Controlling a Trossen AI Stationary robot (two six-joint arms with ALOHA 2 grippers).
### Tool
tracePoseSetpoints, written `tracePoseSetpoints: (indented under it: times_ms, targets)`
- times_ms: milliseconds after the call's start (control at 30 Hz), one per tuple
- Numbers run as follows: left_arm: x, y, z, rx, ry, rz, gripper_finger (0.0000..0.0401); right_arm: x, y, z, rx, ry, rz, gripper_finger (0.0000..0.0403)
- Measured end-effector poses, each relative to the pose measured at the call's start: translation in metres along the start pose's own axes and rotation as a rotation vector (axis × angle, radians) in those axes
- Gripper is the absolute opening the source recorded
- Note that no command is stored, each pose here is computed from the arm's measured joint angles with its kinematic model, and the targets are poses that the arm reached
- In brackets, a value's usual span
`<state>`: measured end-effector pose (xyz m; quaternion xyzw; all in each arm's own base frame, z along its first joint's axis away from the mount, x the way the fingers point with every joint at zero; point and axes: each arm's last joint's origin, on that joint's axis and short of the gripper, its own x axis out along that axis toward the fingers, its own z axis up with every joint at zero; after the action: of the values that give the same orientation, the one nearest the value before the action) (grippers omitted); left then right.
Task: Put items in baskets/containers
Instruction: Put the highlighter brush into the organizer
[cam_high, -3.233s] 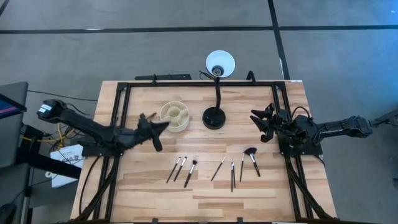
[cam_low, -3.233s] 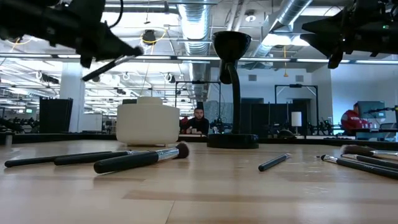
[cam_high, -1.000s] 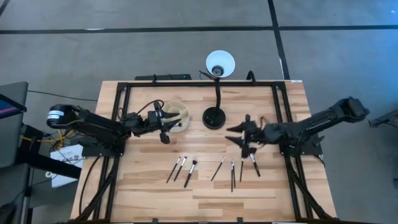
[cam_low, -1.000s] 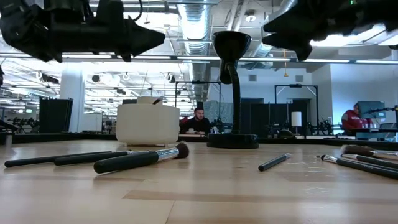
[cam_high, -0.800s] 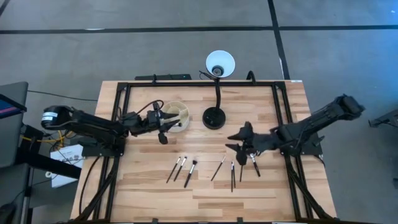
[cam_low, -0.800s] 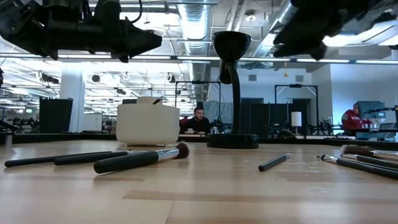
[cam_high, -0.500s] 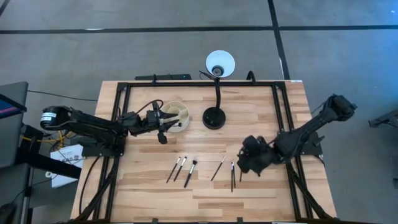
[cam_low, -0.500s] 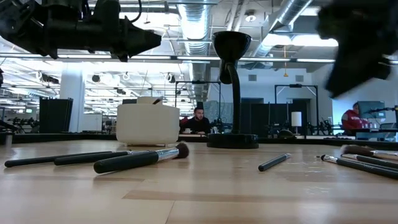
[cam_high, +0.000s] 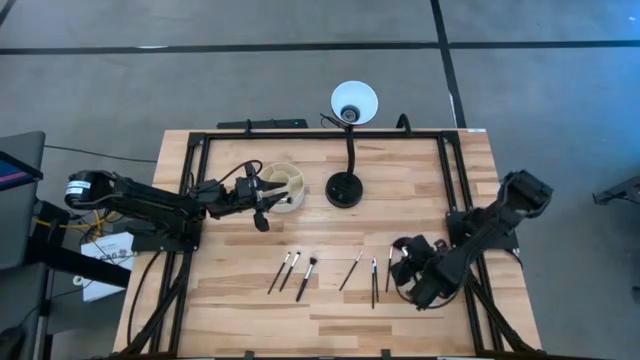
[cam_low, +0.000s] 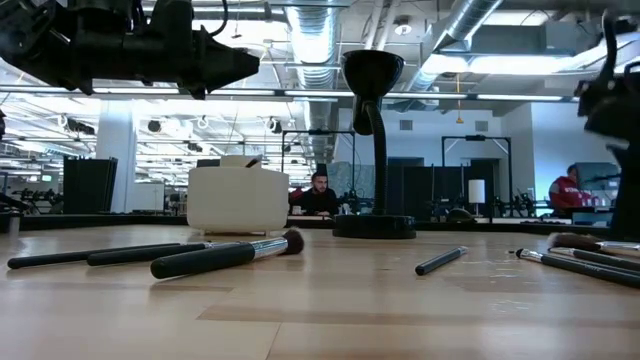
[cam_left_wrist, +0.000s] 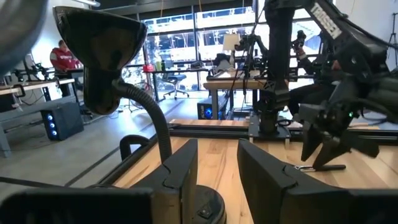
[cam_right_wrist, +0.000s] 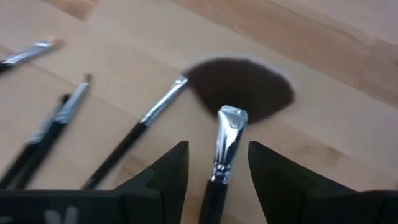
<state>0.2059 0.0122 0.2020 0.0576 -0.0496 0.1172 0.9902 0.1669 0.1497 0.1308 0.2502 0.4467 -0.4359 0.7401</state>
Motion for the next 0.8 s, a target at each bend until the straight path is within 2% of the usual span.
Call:
tracePoseSetpoints:
  times_ms: [300,400,500,533,700,800]
  targets:
    - [0.000,0.000,0.000,0.000,0.000,0.000,0.0111,0.029,0.005,-0.015,0.060,-0.104,-0.105,0.0133]
    - [0.000,0.000,0.000,0.000,0.000,0.000,0.0111,0.035,0.007,-0.017,0.052,-0.164,-0.096,0.0106]
    - [0.000,0.000,0.000,0.000,0.000,-0.001,0.0111,0.037,0.007,-0.018,0.051,-0.180,-0.092,0.0058]
    - [0.000,0.000,0.000,0.000,0.000,-0.001,0.0111,0.037,0.007,-0.018,0.050,-0.184,-0.088,0.0042]
    - [0.000,0.000,0.000,0.000,0.000,-0.003,0.0111,0.030,0.008,-0.012,0.083,-0.189,-0.033,0.0041]
    - [0.000,0.000,0.000,0.000,0.000,-0.003,0.0111,0.018,0.013,0.001,0.150,-0.240,0.072,0.0042]
